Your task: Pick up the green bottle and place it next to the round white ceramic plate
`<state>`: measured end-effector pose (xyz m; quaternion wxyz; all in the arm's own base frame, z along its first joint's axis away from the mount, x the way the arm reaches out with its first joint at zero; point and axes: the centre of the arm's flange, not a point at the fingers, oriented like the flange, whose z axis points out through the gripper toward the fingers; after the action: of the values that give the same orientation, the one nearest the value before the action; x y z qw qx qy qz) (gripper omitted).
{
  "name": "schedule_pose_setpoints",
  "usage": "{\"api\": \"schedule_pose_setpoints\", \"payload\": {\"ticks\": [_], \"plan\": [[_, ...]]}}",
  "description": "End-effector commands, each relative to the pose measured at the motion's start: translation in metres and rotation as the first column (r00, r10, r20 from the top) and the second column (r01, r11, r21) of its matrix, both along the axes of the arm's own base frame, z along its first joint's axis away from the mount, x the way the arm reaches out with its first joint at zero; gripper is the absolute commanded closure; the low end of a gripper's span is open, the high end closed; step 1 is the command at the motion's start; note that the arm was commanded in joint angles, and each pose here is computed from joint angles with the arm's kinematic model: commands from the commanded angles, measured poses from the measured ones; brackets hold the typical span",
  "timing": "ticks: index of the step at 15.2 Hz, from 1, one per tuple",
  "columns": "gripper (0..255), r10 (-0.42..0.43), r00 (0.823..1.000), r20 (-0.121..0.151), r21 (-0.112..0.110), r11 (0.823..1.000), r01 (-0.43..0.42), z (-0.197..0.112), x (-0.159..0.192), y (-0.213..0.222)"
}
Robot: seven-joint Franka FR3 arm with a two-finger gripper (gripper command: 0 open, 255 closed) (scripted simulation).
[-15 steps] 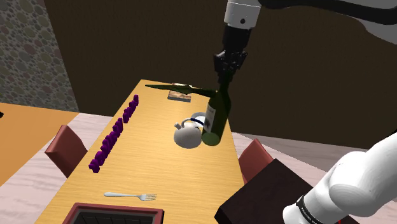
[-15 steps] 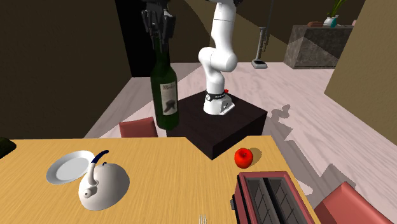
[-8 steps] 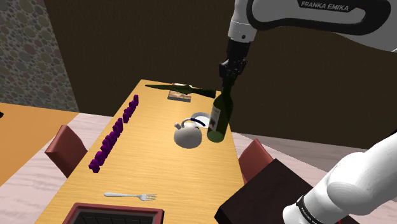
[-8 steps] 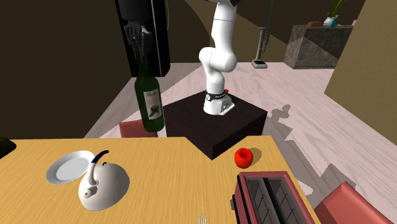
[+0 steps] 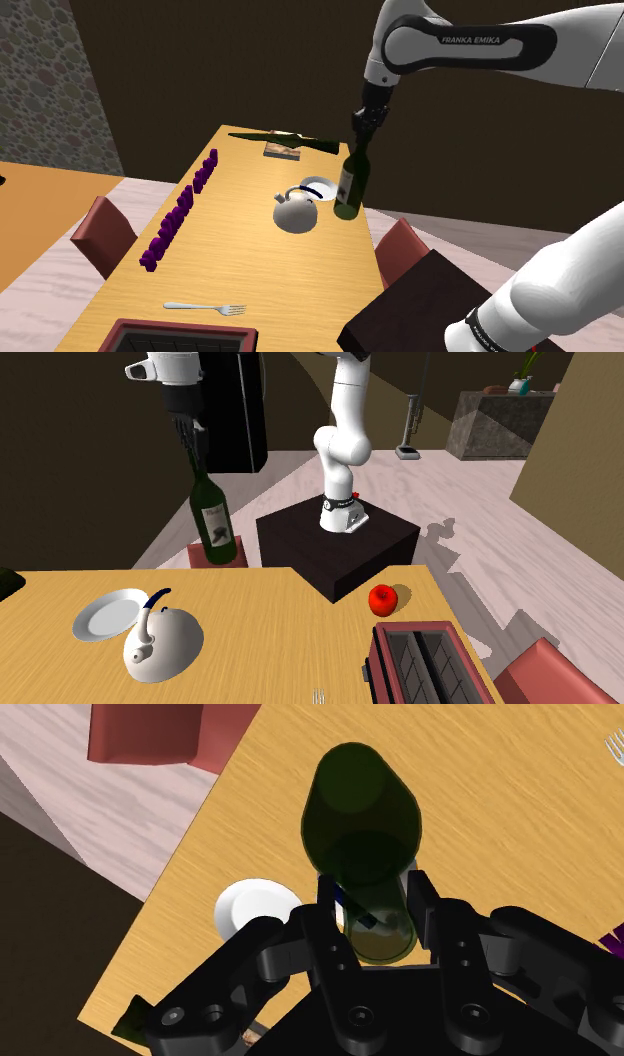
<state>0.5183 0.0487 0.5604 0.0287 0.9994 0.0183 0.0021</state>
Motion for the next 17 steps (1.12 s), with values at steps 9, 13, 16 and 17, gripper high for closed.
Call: {"api": "schedule_pose_setpoints", "payload": {"ticks": [9,13,16,17], "plan": [[255,0.001,1.000,0.002,0.000,1.000,-0.001,-0.064,0.049,-0.105],[255,0.001,1.000,0.002,0.000,1.000,-0.001,-0.091,0.068,-0.146],[255,0.001,1.000,0.002,0.000,1.000,-0.001,-0.110,0.082,-0.177],[255,0.001,1.000,0.002,0.000,1.000,-0.001,-0.117,0.087,-0.188]]}}
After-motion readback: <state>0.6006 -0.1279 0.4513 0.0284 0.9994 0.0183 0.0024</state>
